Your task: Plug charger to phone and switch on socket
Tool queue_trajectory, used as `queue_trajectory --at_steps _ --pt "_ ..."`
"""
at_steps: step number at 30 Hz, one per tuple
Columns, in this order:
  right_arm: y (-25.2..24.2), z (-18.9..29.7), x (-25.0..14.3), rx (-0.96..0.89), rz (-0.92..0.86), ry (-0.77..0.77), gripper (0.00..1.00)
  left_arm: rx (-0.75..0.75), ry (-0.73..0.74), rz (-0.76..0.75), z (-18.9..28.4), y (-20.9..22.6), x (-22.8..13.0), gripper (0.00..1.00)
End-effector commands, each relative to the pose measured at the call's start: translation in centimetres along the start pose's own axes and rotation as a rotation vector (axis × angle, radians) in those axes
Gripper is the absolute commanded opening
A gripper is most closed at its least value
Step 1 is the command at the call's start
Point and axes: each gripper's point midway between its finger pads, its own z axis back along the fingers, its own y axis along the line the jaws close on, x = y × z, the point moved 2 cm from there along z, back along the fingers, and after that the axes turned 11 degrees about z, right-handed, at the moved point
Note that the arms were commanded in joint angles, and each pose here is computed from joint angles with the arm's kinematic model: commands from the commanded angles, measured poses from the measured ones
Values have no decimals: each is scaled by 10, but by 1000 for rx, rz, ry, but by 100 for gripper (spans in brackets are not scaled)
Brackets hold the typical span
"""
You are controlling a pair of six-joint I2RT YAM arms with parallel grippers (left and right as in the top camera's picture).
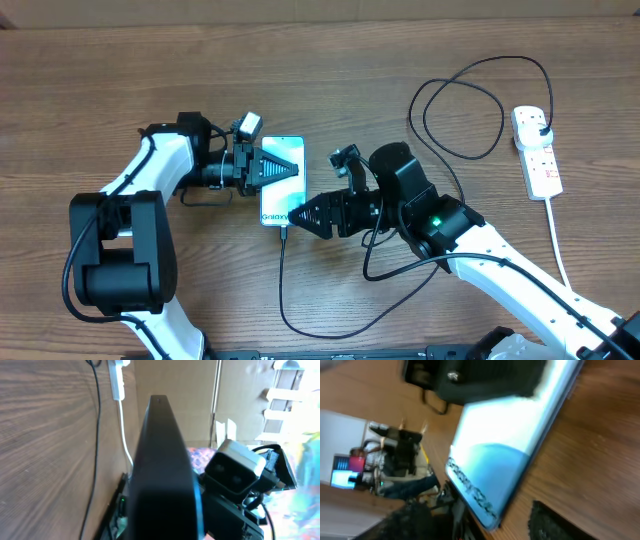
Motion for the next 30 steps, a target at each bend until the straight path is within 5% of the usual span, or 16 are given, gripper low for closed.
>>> queue_trajectory --at_steps 1,6,13,23,30 --pt "4 -3 7 46 -1 -2 62 -65 15 42 -5 -14 -4 4" --pt "-10 -17 4 39 -54 21 44 -63 25 36 -8 -14 -5 4" --pt "-6 -24 5 111 -30 29 38 -64 25 -104 -9 -14 3 6" --pt "-9 -12 16 155 -26 2 13 -64 24 -133 -9 -15 5 9" --pt "-10 -11 19 154 -39 -9 4 -64 24 -150 -9 -15 6 29"
